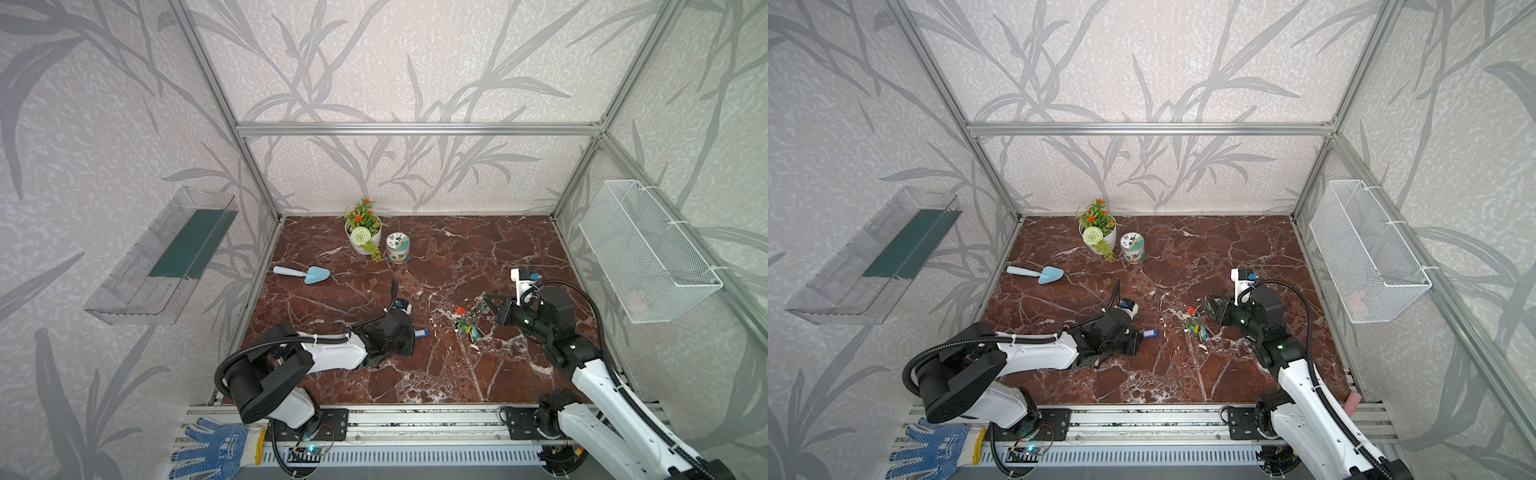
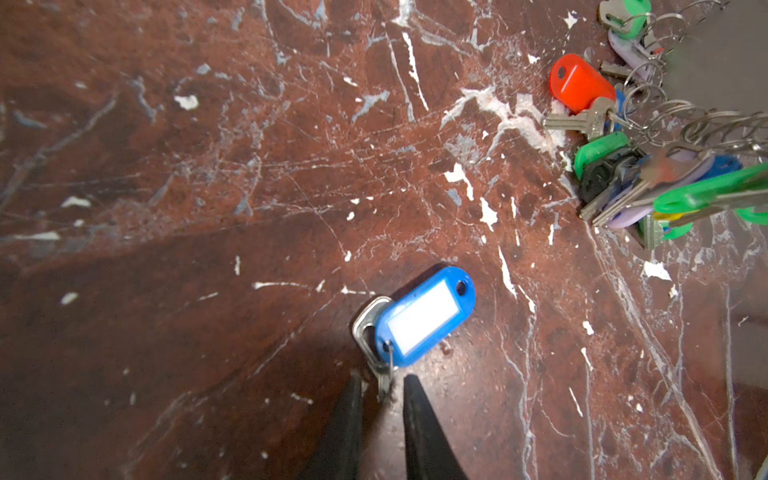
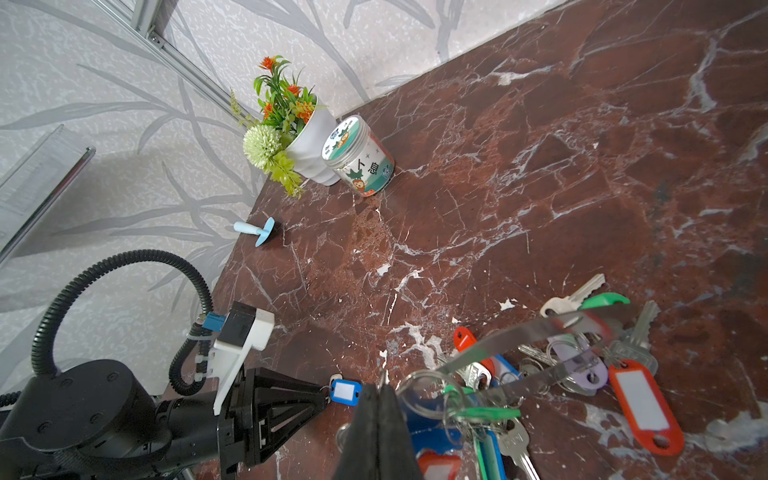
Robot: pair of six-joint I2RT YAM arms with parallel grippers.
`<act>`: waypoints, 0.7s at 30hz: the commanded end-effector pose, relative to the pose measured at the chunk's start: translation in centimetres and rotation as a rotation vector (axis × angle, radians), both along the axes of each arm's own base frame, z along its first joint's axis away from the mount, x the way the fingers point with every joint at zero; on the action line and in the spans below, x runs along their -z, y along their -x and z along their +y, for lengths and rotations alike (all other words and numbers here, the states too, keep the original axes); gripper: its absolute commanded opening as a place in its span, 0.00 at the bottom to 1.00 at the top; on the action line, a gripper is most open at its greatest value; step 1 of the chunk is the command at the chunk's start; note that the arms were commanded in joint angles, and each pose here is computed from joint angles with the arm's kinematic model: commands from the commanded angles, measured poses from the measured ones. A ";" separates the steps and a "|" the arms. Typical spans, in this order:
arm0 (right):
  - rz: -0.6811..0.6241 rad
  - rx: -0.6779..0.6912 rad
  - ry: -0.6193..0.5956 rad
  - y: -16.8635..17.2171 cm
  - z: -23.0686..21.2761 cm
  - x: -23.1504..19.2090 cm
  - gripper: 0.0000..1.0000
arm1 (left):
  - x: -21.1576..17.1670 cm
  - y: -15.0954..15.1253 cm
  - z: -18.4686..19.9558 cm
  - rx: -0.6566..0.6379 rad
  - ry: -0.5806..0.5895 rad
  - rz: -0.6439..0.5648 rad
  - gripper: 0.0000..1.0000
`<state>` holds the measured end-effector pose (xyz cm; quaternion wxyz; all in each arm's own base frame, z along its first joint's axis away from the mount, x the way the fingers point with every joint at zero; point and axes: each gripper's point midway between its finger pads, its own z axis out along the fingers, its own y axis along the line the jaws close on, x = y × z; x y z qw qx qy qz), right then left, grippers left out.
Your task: Put the keys on the keyring
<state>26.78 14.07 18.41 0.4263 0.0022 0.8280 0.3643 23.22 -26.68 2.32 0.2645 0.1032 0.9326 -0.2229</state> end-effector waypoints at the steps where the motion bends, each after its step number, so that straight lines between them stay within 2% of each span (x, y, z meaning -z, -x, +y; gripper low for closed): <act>1: -0.060 -0.016 -0.026 -0.2 0.4 -1.5 0.00 | -0.3 -1.0 -0.2 -0.016 -0.013 -0.013 0.22; 12: -0.059 -0.019 -0.026 -0.3 0.5 -1.5 0.00 | -0.2 -1.4 0.0 -0.027 -0.044 -0.018 0.22; 21: -0.058 -0.021 -0.028 -0.4 0.6 -1.5 0.00 | -0.2 -1.3 0.1 -0.024 -0.046 -0.014 0.15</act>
